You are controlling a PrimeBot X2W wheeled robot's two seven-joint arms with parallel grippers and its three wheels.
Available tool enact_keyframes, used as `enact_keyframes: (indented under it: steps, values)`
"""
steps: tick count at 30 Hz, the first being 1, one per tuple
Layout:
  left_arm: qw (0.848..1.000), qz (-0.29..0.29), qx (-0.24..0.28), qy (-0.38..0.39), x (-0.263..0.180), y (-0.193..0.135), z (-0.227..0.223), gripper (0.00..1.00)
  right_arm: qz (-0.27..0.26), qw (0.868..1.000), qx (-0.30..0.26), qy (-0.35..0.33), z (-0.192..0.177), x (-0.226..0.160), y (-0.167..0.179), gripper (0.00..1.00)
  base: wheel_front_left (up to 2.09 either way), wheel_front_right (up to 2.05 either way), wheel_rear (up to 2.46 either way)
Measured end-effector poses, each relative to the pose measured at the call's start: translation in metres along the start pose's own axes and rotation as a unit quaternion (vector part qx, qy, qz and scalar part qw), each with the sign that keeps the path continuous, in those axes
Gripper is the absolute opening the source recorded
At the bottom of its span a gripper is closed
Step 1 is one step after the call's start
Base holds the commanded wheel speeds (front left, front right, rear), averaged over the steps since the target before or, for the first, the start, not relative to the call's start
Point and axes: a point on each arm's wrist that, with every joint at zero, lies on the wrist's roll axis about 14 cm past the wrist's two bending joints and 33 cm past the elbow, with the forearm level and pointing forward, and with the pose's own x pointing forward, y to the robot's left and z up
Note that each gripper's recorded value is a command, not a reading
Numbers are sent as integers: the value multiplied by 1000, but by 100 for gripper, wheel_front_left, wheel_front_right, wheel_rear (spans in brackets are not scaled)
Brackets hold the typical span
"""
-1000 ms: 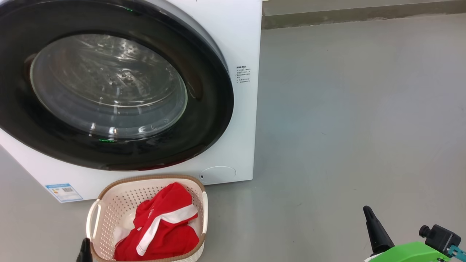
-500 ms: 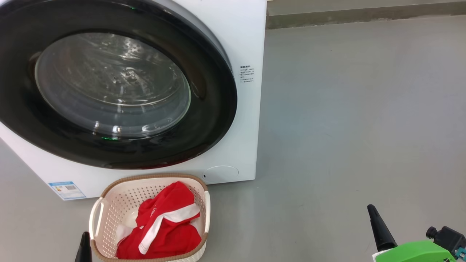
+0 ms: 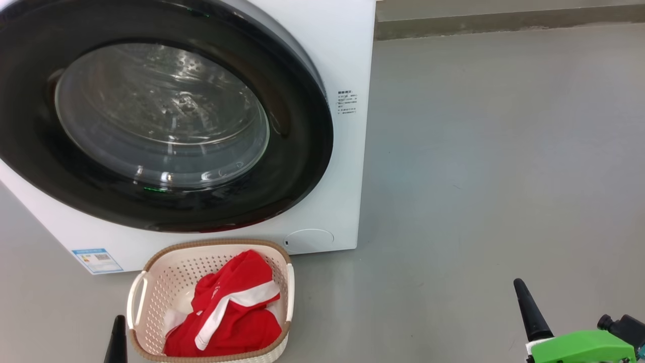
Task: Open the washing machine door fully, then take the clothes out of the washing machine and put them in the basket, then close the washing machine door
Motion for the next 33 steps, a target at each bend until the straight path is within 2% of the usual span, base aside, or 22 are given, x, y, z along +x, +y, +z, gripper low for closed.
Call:
enact_keyframes:
  steps: [16, 33]
  values:
    - [997, -16, -80, 0, 6, -12, 4, 0, 11, 996, 85, 2, 1, 7, 10, 0, 0, 0, 0]
    - [987, -30, -160, 2, 9, -20, 8, 0, 21, 985, 169, 5, 3, 9, 14, 0, 0, 0, 0]
